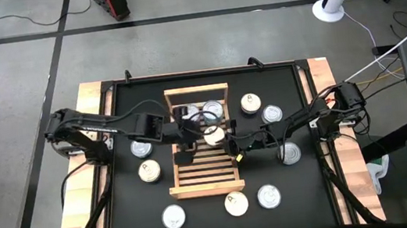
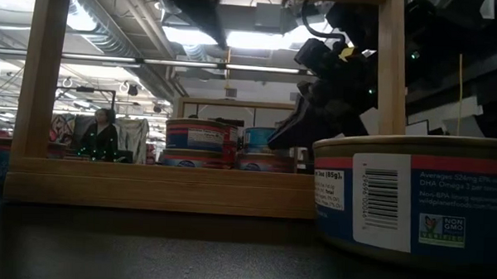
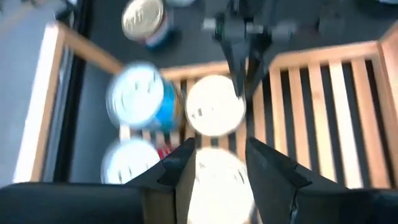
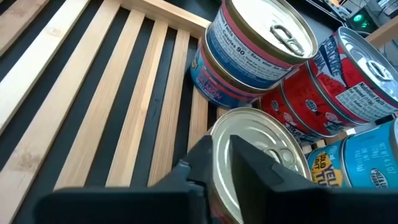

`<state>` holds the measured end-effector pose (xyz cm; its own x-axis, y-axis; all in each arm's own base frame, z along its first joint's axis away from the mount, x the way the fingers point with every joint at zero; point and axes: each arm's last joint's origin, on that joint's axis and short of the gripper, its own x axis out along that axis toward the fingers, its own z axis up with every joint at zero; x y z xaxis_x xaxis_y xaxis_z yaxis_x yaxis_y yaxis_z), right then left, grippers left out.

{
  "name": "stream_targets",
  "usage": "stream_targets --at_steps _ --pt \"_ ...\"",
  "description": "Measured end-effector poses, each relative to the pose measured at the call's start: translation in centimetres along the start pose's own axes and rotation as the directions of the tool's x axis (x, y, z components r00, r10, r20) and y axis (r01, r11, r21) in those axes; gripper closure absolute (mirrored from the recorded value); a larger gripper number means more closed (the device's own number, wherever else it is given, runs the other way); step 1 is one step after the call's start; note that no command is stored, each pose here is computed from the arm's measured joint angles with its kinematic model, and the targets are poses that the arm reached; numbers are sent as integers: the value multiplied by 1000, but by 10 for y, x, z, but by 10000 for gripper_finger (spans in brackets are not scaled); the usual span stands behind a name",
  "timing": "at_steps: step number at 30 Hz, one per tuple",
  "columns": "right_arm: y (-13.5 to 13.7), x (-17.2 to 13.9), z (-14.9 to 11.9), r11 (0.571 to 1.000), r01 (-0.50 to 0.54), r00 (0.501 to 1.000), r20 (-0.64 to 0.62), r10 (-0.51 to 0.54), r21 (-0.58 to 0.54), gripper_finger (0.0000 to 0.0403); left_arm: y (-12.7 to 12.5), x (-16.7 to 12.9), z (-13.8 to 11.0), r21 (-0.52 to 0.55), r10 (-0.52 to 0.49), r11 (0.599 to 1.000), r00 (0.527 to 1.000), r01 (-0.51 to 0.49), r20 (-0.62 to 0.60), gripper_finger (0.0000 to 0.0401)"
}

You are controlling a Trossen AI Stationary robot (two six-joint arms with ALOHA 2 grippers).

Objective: Stack canned seafood by type on shelf
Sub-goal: Put the blue-pink tuna can on the shelf, then put the green tuna can on the shelf

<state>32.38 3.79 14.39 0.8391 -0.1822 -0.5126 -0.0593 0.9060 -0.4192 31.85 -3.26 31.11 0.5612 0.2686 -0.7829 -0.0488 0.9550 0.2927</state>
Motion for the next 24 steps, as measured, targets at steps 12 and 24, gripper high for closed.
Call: stream_targets --at_steps 12,24 --pt "0 0 0 1000 1 1000 0 -1 0 266 -21 -25 -46 -300 -42 950 918 -85 -393 268" --pt "0 0 0 1000 0 1000 -1 0 0 223 -38 3 -93 -415 -4 863 817 -288 -576 268"
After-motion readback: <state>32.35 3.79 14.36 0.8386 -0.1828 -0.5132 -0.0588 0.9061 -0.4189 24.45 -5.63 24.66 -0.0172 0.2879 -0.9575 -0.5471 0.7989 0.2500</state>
